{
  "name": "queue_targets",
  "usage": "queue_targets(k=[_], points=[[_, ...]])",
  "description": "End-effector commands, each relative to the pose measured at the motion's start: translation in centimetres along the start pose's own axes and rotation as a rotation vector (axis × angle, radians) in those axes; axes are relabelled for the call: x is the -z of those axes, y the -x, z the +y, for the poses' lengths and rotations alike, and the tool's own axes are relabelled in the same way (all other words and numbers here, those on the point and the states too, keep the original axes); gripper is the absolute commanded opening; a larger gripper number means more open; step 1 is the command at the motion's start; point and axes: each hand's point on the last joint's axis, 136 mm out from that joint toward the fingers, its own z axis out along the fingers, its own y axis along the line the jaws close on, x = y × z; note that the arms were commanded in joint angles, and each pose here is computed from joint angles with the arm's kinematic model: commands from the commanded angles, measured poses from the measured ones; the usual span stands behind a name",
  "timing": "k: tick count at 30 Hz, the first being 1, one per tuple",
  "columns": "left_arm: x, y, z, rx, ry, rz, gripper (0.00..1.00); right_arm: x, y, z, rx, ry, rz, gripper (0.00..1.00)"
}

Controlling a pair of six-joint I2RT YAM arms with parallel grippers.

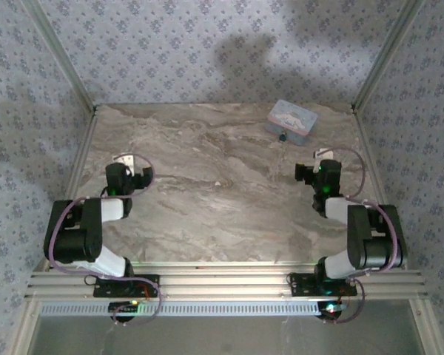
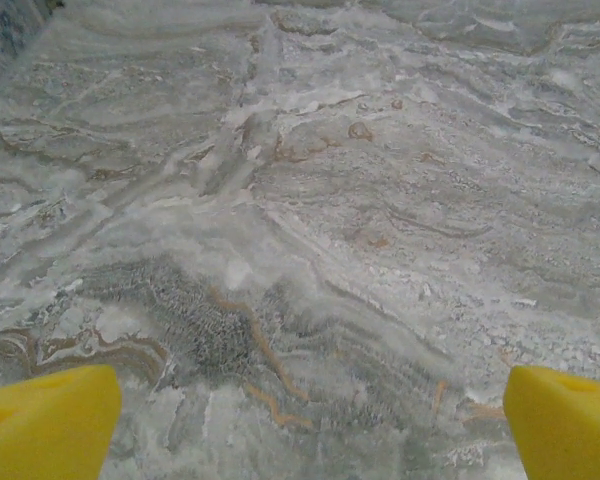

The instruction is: Unlock the padlock with the key

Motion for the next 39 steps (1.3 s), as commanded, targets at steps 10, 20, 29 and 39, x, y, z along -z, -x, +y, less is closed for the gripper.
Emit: queue_targets(k=[10, 20, 29, 39], points=[[-0.1, 8.2, -4.9, 0.254, -0.241, 0.099, 0.95, -5.7, 11.9, 6.8, -0.065, 0.013, 0.287, 0.88], [-2.1, 9.6, -15.9, 0.304, -0.523, 0.253, 0.86, -14.6, 12.1, 12.7, 0.000, 0.056, 0.448, 0.82], [-3.9, 7.4, -19.6, 0.300, -0.599, 0.363, 0.83, -16.3, 7.7, 12.8, -0.035, 0.120, 0.556, 0.76], [-2.9, 5.7, -20.0, 0.313, -0.614, 0.412, 0.83, -11.3, 3.4, 14.0, 0.078, 0.207, 0.611, 0.69]])
